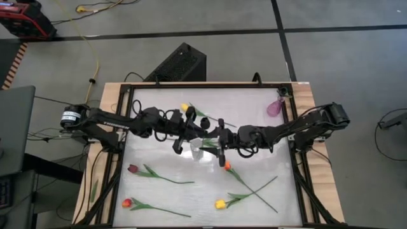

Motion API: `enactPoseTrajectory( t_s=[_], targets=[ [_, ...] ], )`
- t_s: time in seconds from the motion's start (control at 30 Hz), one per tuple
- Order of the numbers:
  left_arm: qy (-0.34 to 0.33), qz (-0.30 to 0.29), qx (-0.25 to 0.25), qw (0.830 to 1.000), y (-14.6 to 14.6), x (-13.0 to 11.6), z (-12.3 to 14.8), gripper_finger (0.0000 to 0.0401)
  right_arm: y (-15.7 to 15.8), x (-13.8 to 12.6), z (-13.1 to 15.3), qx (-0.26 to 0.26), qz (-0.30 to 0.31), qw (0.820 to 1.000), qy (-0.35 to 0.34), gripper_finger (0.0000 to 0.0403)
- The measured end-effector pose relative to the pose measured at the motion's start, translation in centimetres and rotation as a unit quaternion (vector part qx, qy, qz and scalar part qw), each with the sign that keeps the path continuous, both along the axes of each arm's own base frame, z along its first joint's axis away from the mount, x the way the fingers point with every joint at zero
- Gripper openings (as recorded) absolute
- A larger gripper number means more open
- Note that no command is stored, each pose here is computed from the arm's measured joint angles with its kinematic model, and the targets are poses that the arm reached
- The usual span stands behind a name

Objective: Sort flowers into vase by color
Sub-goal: Put the black flower into the violet vase

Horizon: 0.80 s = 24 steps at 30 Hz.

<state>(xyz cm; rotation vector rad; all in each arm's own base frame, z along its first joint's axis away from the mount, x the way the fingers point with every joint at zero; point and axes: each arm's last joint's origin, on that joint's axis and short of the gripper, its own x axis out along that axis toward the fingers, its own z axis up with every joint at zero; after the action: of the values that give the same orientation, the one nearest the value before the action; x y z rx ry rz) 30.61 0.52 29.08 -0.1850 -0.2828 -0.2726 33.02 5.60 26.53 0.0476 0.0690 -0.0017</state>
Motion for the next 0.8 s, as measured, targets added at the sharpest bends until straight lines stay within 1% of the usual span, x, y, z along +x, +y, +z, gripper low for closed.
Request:
enactPoseTrajectory(
  t_s=[0.07, 0.17, 0.3, 0.37, 0.4, 0.5, 0.63, 0.7, 0.8],
  targets=[
    [0.002, 0.000, 0.000, 1.000, 0.0, 0.0, 0.0, 0.0000, 0.0, 0.0, 0.0, -0.001, 0.000, 1.000, 0.002, 0.0208],
    [0.003, 0.000, 0.000, 1.000, 0.0, 0.0, -0.1, 0.0000, 0.0, 0.0, -0.2, -0.002, 0.000, 1.000, 0.010, 0.0155],
    [0.011, -0.001, -0.004, 1.000, 0.0, 0.1, -0.2, 0.0002, -0.1, -0.1, -0.5, -0.004, -0.001, 1.000, 0.025, 0.0067],
    [0.021, -0.002, -0.007, 1.000, 0.1, 0.1, -0.3, 0.0012, 0.0, -0.1, -0.6, -0.006, 0.000, 0.999, 0.033, 0.0026],
    [0.027, -0.008, -0.010, 1.000, 0.2, 0.1, -0.4, 0.0021, 0.1, -0.1, -0.7, -0.009, 0.002, 0.999, 0.035, 0.0019],
    [0.040, -0.039, -0.019, 0.998, 0.5, 0.1, -0.6, 0.0057, 0.4, -0.2, -0.7, -0.006, -0.003, 0.999, 0.035, 0.0024],
    [0.072, -0.086, -0.024, 0.993, 1.2, -0.4, -0.6, 0.0117, 1.0, -0.4, -1.0, -0.003, 0.004, 0.999, 0.049, 0.0021],
    [0.096, -0.093, -0.022, 0.991, 1.6, -0.9, -0.4, 0.0143, 1.5, -0.8, -0.9, -0.006, 0.011, 0.998, 0.063, 0.0019],
    [0.162, -0.085, -0.036, 0.982, 2.5, -2.0, -0.6, 0.0170, 2.3, -2.0, -0.2, -0.002, 0.019, 0.996, 0.083, 0.0019]
  ],
)
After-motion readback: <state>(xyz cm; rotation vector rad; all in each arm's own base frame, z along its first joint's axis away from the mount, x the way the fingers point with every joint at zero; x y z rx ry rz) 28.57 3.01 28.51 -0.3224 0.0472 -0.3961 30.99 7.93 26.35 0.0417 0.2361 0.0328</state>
